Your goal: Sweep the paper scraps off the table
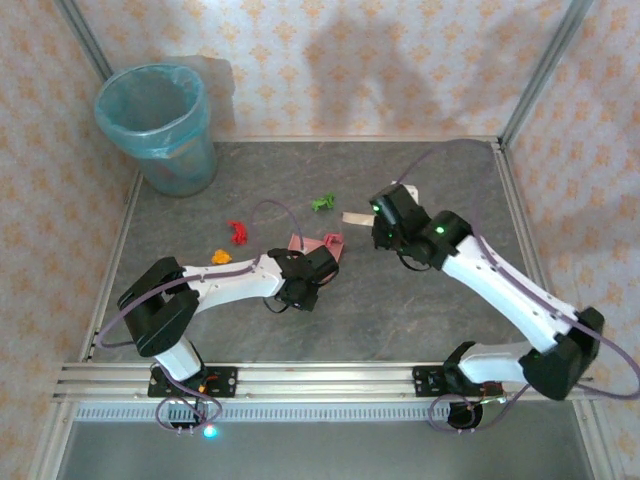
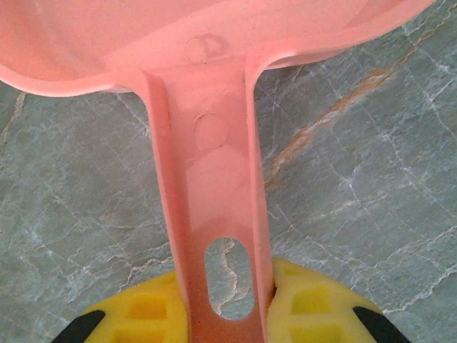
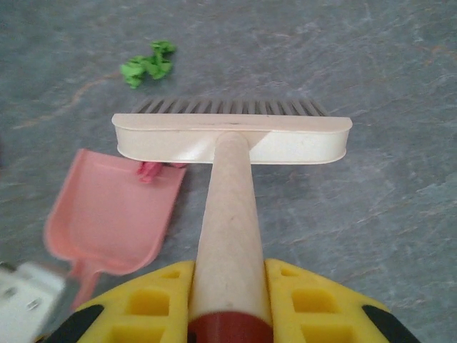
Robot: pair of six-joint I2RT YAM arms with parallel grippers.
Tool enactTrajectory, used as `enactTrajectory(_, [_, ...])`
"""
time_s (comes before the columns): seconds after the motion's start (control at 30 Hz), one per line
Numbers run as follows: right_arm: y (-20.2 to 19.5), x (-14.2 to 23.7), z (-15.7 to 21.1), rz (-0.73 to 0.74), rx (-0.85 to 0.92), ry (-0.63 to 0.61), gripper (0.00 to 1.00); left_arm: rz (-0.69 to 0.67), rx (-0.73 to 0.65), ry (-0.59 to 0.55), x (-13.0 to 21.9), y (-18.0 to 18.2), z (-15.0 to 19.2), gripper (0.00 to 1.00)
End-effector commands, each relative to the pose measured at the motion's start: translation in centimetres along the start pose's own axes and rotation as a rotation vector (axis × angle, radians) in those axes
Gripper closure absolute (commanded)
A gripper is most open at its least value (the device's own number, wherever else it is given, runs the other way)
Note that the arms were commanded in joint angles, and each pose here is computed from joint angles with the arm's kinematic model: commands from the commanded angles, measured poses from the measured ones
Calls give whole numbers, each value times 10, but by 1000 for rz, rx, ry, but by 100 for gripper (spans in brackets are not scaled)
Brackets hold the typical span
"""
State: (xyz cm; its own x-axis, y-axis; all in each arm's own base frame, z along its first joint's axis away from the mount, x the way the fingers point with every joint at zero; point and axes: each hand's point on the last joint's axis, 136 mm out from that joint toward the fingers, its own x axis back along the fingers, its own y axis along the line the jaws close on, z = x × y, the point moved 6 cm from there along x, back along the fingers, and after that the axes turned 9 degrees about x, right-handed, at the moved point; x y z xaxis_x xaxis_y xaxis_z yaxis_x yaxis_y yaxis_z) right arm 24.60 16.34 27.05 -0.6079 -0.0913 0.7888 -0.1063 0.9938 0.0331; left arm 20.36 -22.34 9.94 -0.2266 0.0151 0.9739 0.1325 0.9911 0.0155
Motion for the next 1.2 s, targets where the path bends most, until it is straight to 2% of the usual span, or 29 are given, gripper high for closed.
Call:
enactTrajectory(0.0, [1, -18, -21, 118, 48, -37, 100, -35, 15, -11, 1, 9, 0, 100])
enactTrajectory(0.17, [17, -50, -24, 125, 114, 12, 100, -39, 14, -6, -1, 9, 0, 100])
enactTrajectory(0.37, [22, -59, -13, 89, 147, 65, 100, -62, 14, -13, -2, 11, -1, 100])
enactTrajectory(0.43, [21, -55, -4, 68, 158, 80, 100, -66, 13, -9, -3, 11, -1, 100])
enactTrajectory(0.57, [28, -41, 15, -71, 189, 92, 100, -65, 15, -9, -4, 11, -2, 100])
enactTrajectory(0.9, [19, -3, 34, -166, 239, 77, 100, -75, 26, -32, -1, 15, -4, 100])
enactTrajectory(0.97, [11, 5, 30, -133, 225, 45, 100, -75, 30, -36, 0, 17, -5, 100])
enactTrajectory(1.1, [-12, 16, 6, 49, 135, -40, 100, -77, 35, -38, 1, 19, -5, 100])
enactTrajectory(1.17, [-18, 16, -9, 78, 76, -73, 100, -77, 36, -40, 1, 19, -6, 100])
